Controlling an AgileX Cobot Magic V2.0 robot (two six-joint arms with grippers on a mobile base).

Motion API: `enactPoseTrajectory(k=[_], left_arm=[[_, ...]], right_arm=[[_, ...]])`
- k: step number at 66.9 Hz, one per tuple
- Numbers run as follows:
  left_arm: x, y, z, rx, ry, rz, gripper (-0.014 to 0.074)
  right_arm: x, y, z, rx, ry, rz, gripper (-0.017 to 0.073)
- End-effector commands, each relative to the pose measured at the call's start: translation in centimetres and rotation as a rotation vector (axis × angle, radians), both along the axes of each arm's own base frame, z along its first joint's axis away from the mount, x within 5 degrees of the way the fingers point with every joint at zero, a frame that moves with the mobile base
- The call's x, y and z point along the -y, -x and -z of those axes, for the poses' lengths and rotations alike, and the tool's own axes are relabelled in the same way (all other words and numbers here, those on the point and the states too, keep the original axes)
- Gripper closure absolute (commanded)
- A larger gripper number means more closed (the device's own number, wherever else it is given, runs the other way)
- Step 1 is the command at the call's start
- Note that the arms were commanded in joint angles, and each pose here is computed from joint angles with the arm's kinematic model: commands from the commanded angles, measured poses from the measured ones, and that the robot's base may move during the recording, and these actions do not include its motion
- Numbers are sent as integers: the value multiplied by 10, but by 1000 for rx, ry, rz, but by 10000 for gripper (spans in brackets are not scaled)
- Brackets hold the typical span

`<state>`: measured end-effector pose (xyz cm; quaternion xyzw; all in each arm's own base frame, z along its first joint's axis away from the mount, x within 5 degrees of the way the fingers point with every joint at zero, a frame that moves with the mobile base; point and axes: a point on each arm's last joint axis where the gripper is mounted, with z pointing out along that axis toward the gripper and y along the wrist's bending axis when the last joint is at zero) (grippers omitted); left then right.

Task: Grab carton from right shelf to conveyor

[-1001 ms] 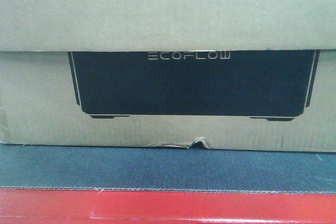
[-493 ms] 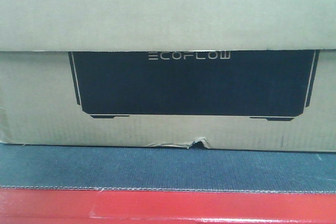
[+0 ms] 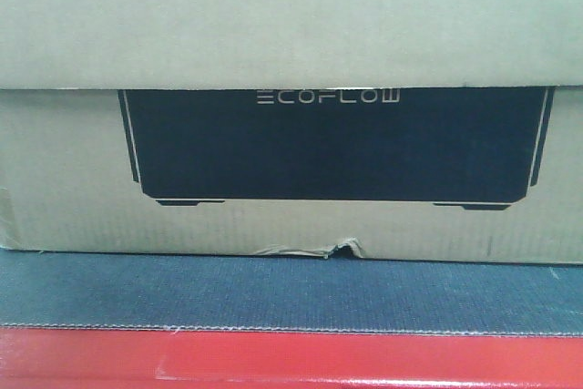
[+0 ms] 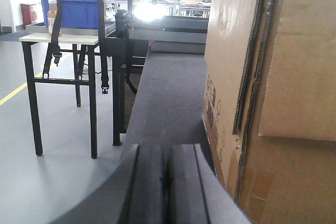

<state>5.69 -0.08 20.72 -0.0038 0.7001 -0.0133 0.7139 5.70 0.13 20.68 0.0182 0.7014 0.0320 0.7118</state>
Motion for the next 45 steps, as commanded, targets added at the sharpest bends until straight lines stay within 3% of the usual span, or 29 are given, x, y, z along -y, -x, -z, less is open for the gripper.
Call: enactPoseTrajectory(k=[1, 45], left_arm=[[0, 1, -3, 32, -1, -1, 594], [0, 1, -3, 32, -1, -1, 594]], right_arm=[[1, 1, -2, 28, 12, 8, 628], [1, 1, -2, 28, 12, 8, 628]])
